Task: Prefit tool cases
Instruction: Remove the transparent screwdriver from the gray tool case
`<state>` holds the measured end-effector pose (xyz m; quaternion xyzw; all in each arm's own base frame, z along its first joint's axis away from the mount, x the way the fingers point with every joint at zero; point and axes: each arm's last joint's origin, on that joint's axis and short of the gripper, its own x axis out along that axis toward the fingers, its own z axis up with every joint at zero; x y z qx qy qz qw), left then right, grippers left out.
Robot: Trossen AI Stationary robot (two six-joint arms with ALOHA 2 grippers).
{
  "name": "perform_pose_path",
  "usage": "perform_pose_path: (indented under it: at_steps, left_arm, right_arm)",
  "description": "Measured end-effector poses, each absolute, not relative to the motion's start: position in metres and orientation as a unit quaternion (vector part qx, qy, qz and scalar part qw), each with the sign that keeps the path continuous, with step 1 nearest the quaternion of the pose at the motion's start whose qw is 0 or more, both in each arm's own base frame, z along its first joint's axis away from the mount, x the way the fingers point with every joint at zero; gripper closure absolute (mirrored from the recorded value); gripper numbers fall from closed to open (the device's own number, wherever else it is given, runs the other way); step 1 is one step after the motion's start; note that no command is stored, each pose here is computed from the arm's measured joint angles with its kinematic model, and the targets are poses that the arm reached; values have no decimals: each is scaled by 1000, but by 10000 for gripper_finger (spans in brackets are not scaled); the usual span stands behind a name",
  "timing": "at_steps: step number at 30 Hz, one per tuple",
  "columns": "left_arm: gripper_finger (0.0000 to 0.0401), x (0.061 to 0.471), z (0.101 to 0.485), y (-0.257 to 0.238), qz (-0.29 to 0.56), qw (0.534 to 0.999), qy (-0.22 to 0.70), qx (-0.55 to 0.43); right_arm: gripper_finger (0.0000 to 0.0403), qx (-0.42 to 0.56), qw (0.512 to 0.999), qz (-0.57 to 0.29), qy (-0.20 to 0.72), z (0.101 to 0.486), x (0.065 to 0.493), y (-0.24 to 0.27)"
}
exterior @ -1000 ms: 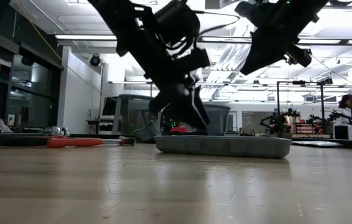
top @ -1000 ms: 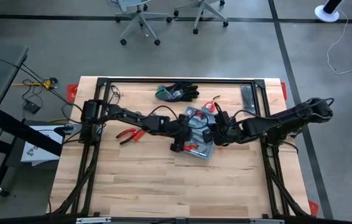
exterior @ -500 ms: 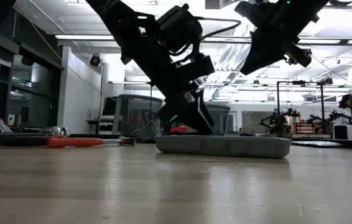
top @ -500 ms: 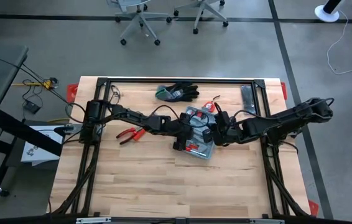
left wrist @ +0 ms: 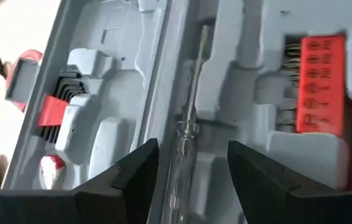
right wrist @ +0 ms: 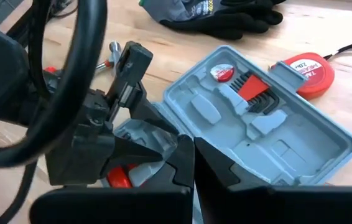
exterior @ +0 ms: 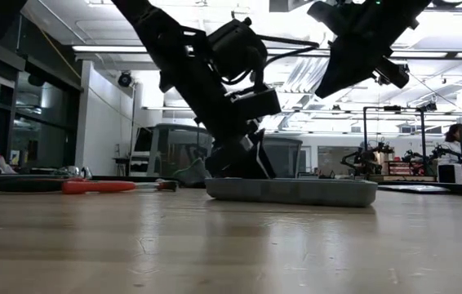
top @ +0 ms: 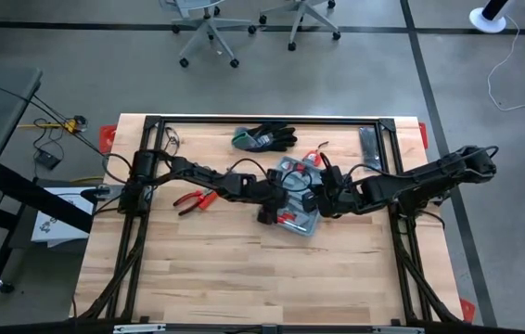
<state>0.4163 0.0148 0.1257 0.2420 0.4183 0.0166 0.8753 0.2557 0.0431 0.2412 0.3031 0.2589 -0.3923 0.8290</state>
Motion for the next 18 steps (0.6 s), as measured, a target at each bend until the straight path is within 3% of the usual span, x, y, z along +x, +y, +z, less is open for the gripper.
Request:
perform_pose_path:
  at_steps: [10,18]
  left_arm:
    - [214,422,133,27,39,877,406,255]
    - [214,418,121,38,8,868,441,229]
  right_arm:
    - [402,303,829,-393,258,241,256,43]
    - [402,302,829,-393,258,241,256,43]
